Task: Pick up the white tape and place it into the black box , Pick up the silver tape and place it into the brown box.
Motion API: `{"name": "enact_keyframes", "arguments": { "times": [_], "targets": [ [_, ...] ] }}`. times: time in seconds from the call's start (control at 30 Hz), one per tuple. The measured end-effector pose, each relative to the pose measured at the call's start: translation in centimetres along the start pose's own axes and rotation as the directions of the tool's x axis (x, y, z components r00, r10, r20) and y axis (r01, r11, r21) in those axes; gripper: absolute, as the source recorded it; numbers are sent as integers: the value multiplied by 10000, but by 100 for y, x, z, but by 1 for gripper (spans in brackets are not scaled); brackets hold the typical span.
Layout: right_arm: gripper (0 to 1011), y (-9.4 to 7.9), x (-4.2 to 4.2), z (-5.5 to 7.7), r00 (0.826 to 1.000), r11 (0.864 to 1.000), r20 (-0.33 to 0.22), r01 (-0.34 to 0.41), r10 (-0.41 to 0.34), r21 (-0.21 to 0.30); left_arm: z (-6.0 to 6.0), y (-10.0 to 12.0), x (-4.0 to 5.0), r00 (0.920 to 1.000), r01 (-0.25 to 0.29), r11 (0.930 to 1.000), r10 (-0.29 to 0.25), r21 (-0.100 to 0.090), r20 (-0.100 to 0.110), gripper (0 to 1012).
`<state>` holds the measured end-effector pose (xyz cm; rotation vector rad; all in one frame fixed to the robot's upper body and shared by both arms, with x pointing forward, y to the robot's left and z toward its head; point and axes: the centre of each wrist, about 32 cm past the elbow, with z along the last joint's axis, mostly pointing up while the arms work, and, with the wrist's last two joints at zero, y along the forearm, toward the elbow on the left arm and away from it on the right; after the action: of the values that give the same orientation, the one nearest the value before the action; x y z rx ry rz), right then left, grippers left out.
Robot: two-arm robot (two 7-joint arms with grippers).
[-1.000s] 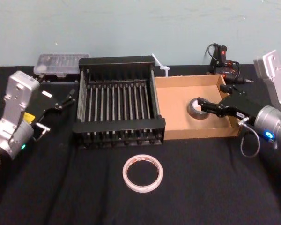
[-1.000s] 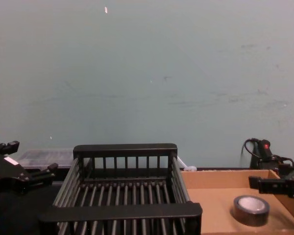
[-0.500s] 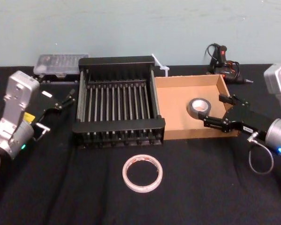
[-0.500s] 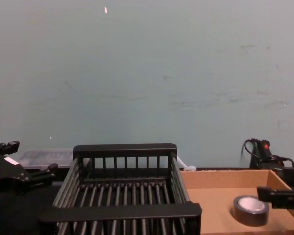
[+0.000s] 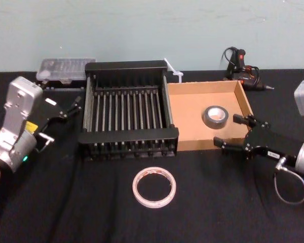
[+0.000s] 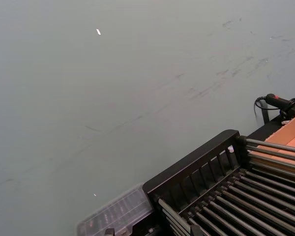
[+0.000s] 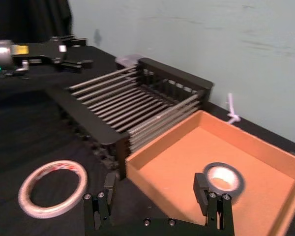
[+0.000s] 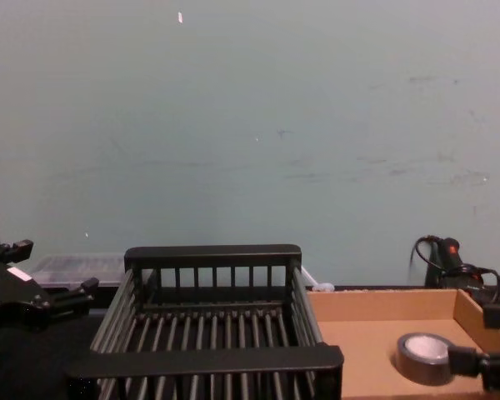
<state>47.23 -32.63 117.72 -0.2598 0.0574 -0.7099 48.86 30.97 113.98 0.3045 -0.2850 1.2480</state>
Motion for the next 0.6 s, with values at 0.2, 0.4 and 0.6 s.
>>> {"name": "enact_keyframes", "arguments": {
  "times": [0.2, 0.4, 0.6],
  "targets": [
    [1002, -44, -61, -13, 9984, 9984, 7, -573, 573, -12, 0, 0, 0, 10000, 0, 10000, 0, 0, -1, 1001],
    [1002, -51, -121, -33, 9947, 9946, 29, -1028, 1029, -110, 0, 0, 0, 10000, 0, 10000, 0, 0, -1, 1001],
    [1002, -27, -162, -41, 9890, 9884, -34, -1477, 1476, -351, 0, 0, 0, 10000, 0, 10000, 0, 1, 0, 1001]
  ]
}}
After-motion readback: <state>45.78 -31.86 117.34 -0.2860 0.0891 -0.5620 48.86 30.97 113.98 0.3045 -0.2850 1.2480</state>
